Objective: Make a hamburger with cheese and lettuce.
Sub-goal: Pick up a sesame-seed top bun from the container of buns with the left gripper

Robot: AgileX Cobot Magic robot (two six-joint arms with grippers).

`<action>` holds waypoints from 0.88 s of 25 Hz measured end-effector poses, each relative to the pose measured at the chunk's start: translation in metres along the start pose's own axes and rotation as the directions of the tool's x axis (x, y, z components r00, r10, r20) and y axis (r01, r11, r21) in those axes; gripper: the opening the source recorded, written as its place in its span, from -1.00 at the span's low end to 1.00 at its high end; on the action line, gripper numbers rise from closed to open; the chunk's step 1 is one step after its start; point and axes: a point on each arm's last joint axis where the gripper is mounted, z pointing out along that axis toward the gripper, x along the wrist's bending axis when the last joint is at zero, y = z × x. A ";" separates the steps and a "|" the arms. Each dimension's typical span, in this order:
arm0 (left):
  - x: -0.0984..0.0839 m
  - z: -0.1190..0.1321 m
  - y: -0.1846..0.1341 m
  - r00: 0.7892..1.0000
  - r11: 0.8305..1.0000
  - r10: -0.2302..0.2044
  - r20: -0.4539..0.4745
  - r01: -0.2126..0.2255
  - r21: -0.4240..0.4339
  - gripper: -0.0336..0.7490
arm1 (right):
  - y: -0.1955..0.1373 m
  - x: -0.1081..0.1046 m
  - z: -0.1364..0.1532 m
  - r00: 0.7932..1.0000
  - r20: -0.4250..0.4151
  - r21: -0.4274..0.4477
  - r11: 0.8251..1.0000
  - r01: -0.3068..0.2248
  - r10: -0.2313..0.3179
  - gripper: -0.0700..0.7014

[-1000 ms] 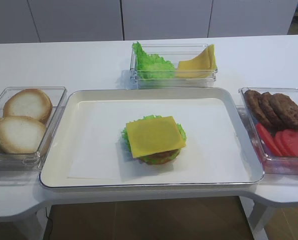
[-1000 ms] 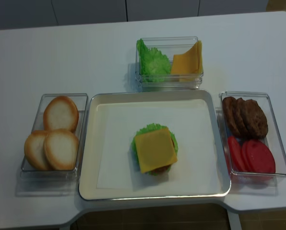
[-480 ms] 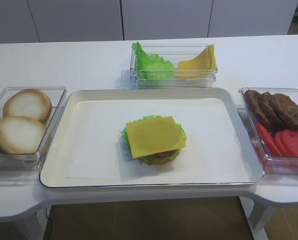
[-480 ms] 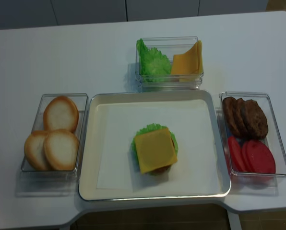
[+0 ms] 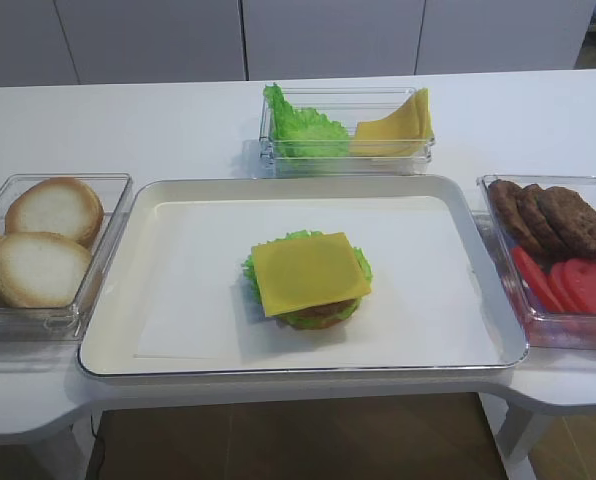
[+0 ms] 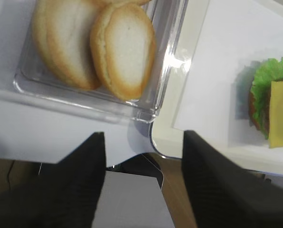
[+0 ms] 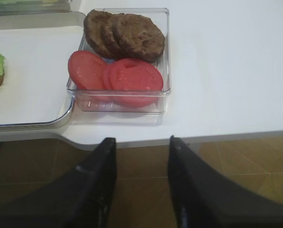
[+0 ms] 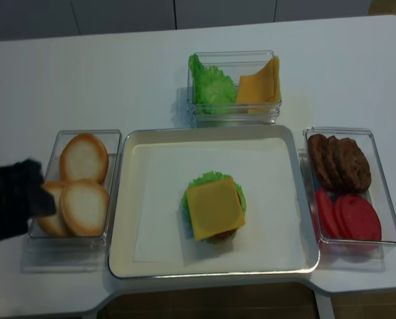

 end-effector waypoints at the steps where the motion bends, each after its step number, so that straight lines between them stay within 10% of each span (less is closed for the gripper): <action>1: -0.002 0.004 0.006 1.000 1.000 0.004 -0.001 -0.004 0.010 0.07 | 0.000 0.000 0.000 1.000 0.000 0.000 1.000 0.000 0.000 -0.11; 22: 0.002 0.065 0.050 0.995 0.993 0.001 -0.097 0.011 0.117 0.07 | 0.000 0.000 0.000 1.000 0.000 -0.001 1.000 0.000 0.000 -0.11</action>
